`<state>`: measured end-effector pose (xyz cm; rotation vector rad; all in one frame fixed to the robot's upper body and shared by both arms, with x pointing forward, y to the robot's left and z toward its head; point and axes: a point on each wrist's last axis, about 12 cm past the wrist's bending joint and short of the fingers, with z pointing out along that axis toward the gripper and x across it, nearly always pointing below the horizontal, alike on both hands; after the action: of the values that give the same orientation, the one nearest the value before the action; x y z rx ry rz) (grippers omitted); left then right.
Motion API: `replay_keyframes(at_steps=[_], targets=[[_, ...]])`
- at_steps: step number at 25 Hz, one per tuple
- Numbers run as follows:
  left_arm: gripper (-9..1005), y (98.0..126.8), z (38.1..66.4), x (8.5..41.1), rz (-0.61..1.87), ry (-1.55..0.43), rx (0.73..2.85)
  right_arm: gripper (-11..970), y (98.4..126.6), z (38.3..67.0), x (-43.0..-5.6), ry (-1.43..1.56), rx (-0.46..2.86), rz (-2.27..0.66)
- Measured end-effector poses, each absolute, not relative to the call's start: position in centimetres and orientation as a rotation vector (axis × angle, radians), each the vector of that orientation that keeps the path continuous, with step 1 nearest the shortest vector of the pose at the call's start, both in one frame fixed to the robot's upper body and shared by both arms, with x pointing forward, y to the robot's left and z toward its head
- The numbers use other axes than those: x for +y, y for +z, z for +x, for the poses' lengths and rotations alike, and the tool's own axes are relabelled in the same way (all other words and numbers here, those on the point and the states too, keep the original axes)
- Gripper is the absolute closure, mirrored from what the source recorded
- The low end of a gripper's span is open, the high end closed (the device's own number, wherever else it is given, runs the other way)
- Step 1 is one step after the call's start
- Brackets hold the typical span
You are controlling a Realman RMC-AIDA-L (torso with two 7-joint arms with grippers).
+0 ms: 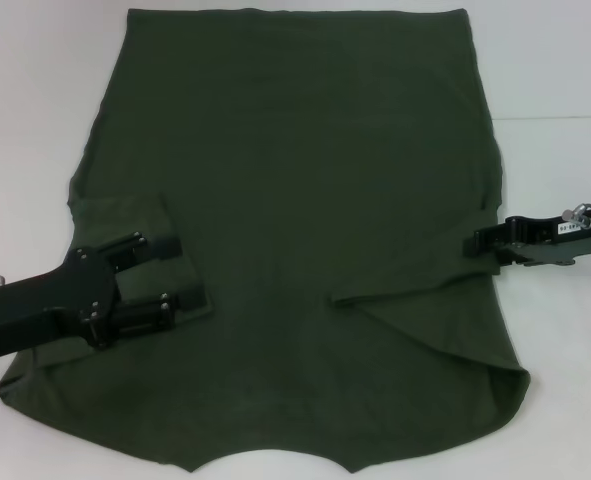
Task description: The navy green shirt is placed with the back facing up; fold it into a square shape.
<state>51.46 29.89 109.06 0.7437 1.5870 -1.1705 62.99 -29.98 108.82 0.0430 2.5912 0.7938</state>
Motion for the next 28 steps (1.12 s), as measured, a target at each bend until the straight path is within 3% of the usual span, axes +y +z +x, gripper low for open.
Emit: replay_keyframes(at_steps=[10, 18, 28], targets=[[128, 109.1, 51.5, 29.9, 0.744, -1.171, 1.586, 665, 108.8, 62.9, -30.0, 0.795, 2.585, 0.040], [128, 109.1, 51.4, 29.9, 0.744, -1.173, 1.586, 893, 108.8, 63.0, -29.9, 0.802, 2.555, 0.009], [127, 109.2, 51.4, 30.1, 0.746, -1.170, 1.578, 891, 111.5, 65.0, -28.8, 0.888, 2.437, 0.025]])
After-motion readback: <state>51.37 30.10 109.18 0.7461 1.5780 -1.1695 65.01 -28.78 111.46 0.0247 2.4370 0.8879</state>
